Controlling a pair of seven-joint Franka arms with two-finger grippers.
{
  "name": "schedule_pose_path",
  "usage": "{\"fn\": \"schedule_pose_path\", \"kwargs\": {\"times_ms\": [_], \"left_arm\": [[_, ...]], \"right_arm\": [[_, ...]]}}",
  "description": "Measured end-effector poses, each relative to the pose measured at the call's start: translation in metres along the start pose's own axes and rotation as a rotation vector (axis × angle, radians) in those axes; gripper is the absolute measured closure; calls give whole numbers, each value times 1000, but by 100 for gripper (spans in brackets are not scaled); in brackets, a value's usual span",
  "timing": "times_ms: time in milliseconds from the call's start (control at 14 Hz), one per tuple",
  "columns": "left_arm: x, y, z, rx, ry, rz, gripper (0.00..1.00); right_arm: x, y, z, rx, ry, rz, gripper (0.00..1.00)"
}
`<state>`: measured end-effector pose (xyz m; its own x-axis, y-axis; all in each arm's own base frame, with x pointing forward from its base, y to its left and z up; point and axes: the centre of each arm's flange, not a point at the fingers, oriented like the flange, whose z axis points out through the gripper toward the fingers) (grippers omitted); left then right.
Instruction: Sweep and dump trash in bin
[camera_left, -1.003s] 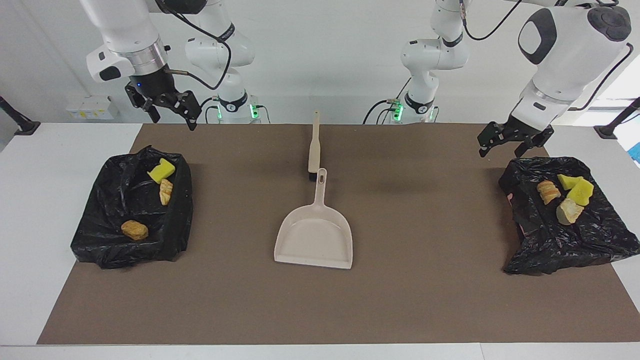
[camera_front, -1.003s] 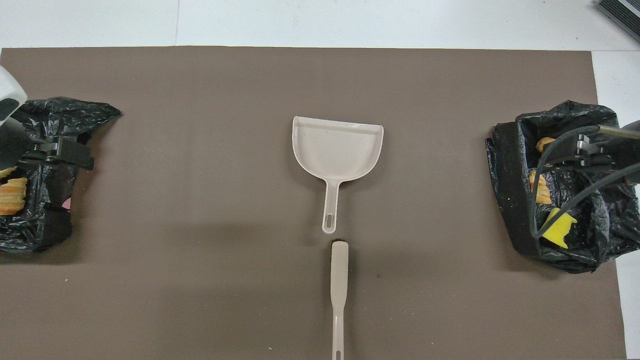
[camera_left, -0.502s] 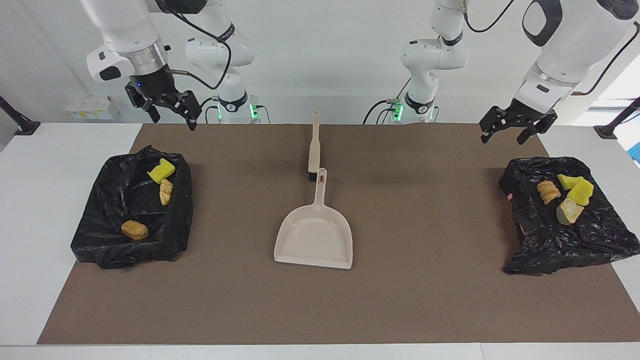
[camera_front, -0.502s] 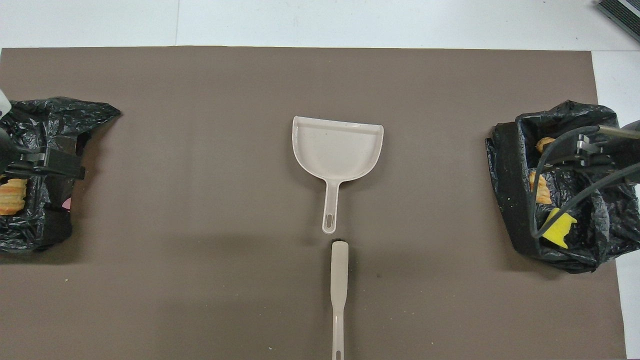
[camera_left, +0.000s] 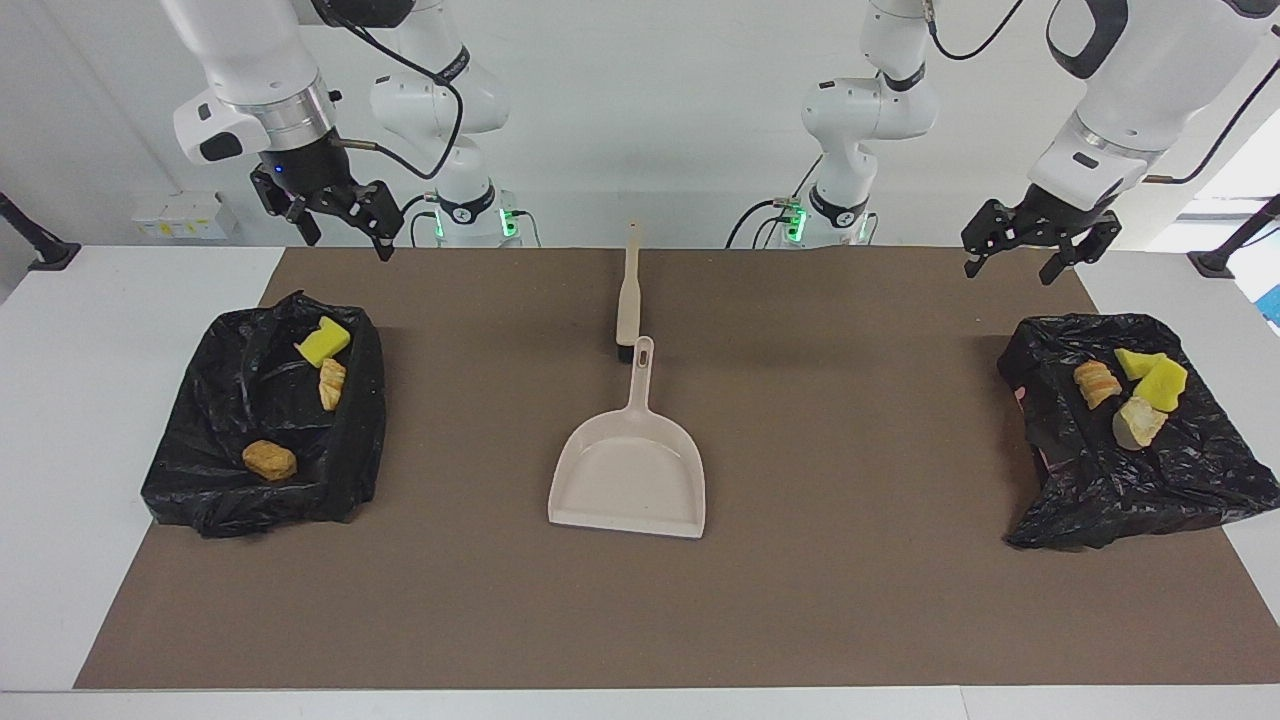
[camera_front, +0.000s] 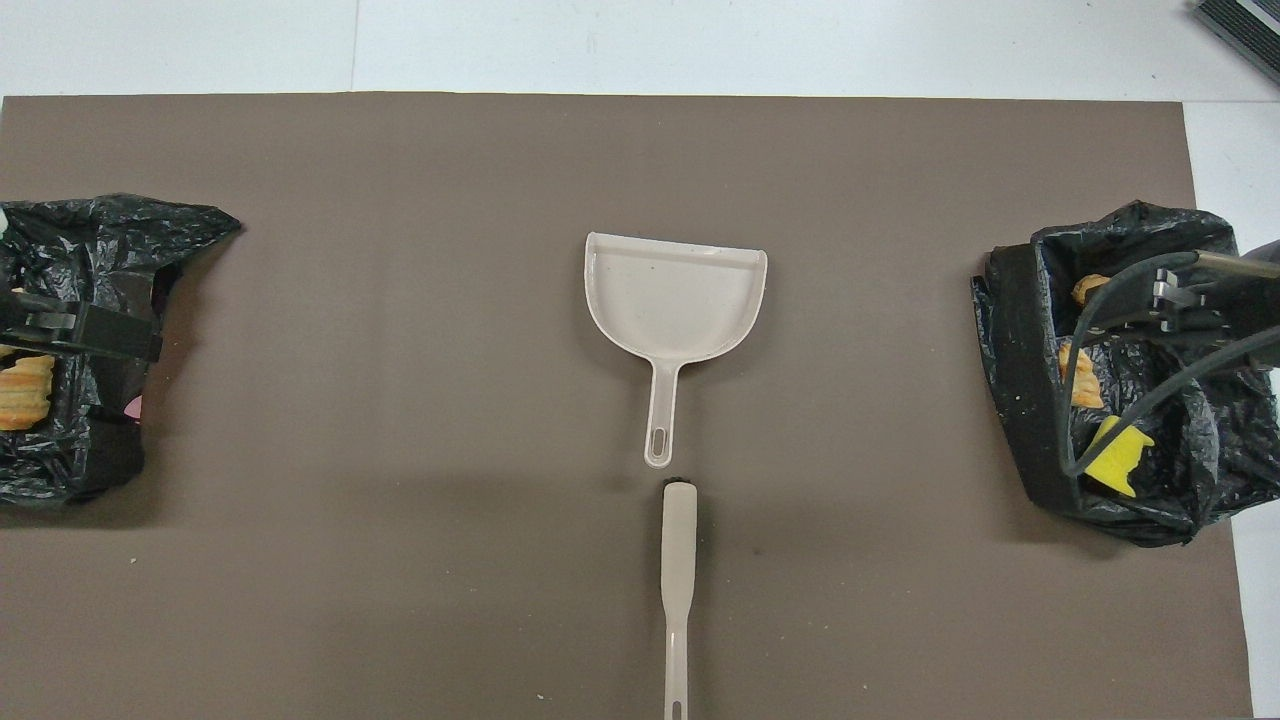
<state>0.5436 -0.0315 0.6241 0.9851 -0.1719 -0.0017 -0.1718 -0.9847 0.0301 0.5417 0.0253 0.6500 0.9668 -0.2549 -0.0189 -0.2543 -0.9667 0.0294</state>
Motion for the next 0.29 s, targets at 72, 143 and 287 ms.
{"fn": "schedule_pose_path", "kwargs": {"times_ms": [72, 143, 287], "left_arm": [[0, 0, 0, 0, 0, 0, 0], [0, 0, 0, 0, -1, 0, 0], [-1, 0, 1, -1, -7, 1, 0]], "right_arm": [[0, 0, 0, 0, 0, 0, 0], [0, 0, 0, 0, 0, 0, 0], [0, 1, 0, 0, 0, 2, 0]]}}
